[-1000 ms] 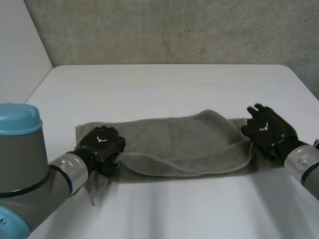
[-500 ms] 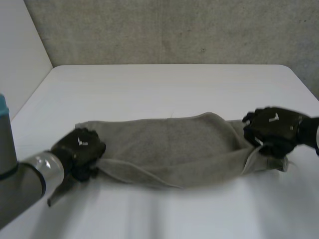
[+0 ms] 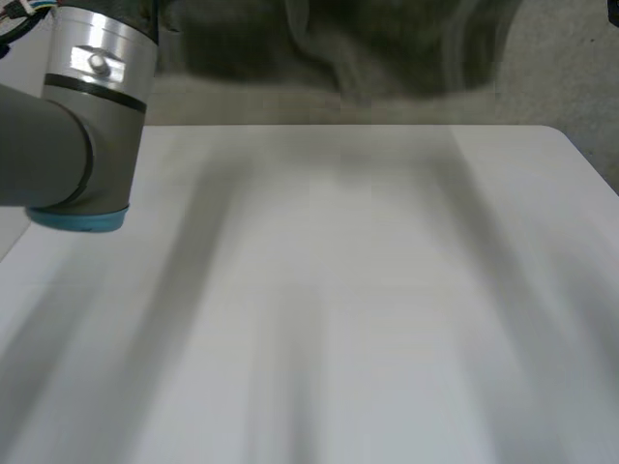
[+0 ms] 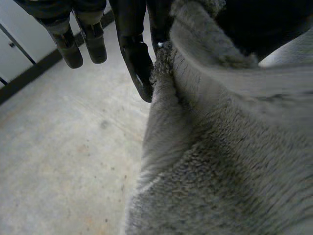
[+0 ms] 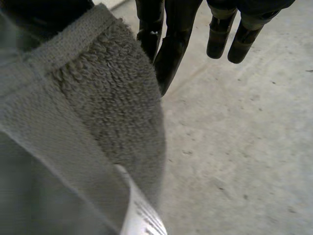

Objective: Fold the towel.

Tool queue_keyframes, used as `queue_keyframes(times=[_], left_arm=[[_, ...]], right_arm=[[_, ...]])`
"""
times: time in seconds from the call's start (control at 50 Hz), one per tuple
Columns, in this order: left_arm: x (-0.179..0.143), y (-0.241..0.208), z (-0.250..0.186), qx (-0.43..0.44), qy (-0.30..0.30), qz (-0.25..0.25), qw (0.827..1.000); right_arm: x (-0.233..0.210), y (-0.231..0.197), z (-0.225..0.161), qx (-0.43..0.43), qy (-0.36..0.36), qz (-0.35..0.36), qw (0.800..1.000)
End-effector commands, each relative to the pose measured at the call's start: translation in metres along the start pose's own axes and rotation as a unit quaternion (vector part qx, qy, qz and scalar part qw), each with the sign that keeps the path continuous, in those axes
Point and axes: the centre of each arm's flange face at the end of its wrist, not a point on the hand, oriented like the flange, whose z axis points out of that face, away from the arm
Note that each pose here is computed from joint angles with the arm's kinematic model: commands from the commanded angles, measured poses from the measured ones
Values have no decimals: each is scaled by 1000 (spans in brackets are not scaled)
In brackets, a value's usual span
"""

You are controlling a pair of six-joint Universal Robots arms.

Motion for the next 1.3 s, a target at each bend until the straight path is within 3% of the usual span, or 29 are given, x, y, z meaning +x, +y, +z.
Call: queue_keyframes(times=[0.02,0.14,0.18,0.24,0.28,0.3,0.34,0.36,0.44,0.5,0.62,0.84,1.04,1.3], left_arm=[[6,33,-44,-105,78,-35,991],[12,76,-100,-210,140,-49,966],[19,95,-132,-265,164,-64,948],[24,104,-148,-293,176,-75,937],[34,115,-175,-342,195,-96,914],[34,115,-175,-342,195,-96,914],[44,119,-199,-387,214,-117,889],[44,119,-199,-388,214,-117,889],[58,116,-222,-436,242,-144,855],[61,111,-228,-455,254,-154,839],[62,100,-228,-464,265,-162,830],[41,67,-204,-442,255,-151,847],[41,57,-220,-476,266,-162,822],[42,58,-239,-494,292,-131,809]], right_arm=[[-12,14,-22,-45,-47,21,998],[-23,49,-44,-97,-85,51,990],[-32,80,-64,-138,-111,62,982],[-42,93,-75,-157,-126,58,978],[-59,119,-97,-197,-150,39,968],[-59,119,-97,-198,-150,39,968],[-80,143,-123,-248,-183,32,951],[-80,143,-123,-248,-183,32,951],[-97,161,-158,-311,-229,11,922],[-98,164,-172,-333,-246,2,910],[-91,163,-175,-343,-238,3,909],[-77,137,-170,-331,-201,17,922],[-68,133,-172,-338,-174,41,924],[-62,136,-173,-343,-167,41,923]])
